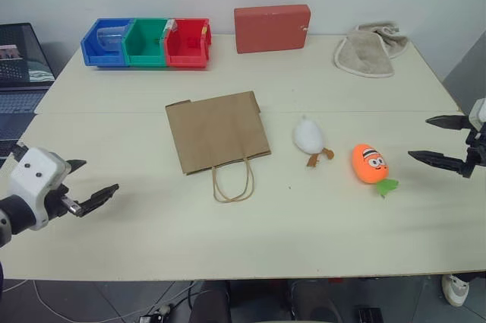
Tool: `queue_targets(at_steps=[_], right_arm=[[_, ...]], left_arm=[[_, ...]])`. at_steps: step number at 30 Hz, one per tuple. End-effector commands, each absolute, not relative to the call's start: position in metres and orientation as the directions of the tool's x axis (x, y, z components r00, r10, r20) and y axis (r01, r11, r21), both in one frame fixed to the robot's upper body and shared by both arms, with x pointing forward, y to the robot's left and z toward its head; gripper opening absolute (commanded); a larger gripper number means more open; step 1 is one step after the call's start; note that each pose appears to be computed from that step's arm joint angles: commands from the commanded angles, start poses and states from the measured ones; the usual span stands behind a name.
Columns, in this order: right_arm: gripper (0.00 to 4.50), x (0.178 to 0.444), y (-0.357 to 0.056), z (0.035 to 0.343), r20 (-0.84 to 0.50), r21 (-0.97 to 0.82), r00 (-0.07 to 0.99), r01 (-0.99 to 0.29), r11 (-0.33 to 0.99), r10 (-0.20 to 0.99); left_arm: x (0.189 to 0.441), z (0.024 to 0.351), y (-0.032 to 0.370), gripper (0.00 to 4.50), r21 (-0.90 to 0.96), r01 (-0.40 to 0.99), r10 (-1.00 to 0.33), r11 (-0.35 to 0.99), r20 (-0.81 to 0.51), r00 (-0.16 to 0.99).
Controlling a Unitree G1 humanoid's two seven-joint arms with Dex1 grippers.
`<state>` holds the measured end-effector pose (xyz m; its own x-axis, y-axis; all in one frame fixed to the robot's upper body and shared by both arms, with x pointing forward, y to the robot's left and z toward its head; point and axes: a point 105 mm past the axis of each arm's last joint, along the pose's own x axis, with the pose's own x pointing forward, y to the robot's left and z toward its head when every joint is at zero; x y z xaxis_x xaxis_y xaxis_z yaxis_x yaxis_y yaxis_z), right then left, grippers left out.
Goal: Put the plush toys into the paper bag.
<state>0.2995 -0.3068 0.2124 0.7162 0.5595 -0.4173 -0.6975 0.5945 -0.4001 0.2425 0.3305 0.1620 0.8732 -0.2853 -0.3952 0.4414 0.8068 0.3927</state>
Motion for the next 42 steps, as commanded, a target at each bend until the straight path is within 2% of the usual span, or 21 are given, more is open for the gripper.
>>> queue_targets(at_steps=[1,14,18,21,35,38,42], right_arm=[[4.5,0.298,-0.306,0.222,-0.407,-0.436,0.716,-0.698,0.568,0.568],[4.5,0.3,-0.308,0.217,-0.409,-0.437,0.716,-0.698,0.567,0.566],[4.5,0.301,-0.307,0.217,-0.4,-0.435,0.713,-0.701,0.566,0.576],[4.5,0.301,-0.304,0.219,-0.387,-0.43,0.713,-0.701,0.57,0.585],[4.5,0.302,-0.301,0.217,-0.38,-0.435,0.707,-0.706,0.559,0.596],[4.5,0.3,-0.289,0.222,-0.367,-0.439,0.688,-0.722,0.535,0.627],[4.5,0.291,-0.264,0.225,-0.374,-0.438,0.63,-0.767,0.47,0.68]], left_arm=[[0.243,0.177,0.325,4.45,0.404,0.446,-0.314,0.798,-0.353,0.881],[0.244,0.177,0.332,4.45,0.452,0.436,-0.283,0.778,-0.367,0.886],[0.242,0.189,0.328,4.45,0.441,0.447,-0.337,0.778,-0.307,0.89],[0.242,0.187,0.328,4.45,0.429,0.454,-0.345,0.781,-0.31,0.886],[0.246,0.191,0.332,4.45,0.515,0.425,-0.324,0.745,-0.277,0.904],[0.251,0.196,0.318,4.45,0.502,0.462,-0.382,0.731,-0.26,0.887],[0.254,0.189,0.281,4.45,0.523,0.606,-0.511,0.6,-0.333,0.793]])
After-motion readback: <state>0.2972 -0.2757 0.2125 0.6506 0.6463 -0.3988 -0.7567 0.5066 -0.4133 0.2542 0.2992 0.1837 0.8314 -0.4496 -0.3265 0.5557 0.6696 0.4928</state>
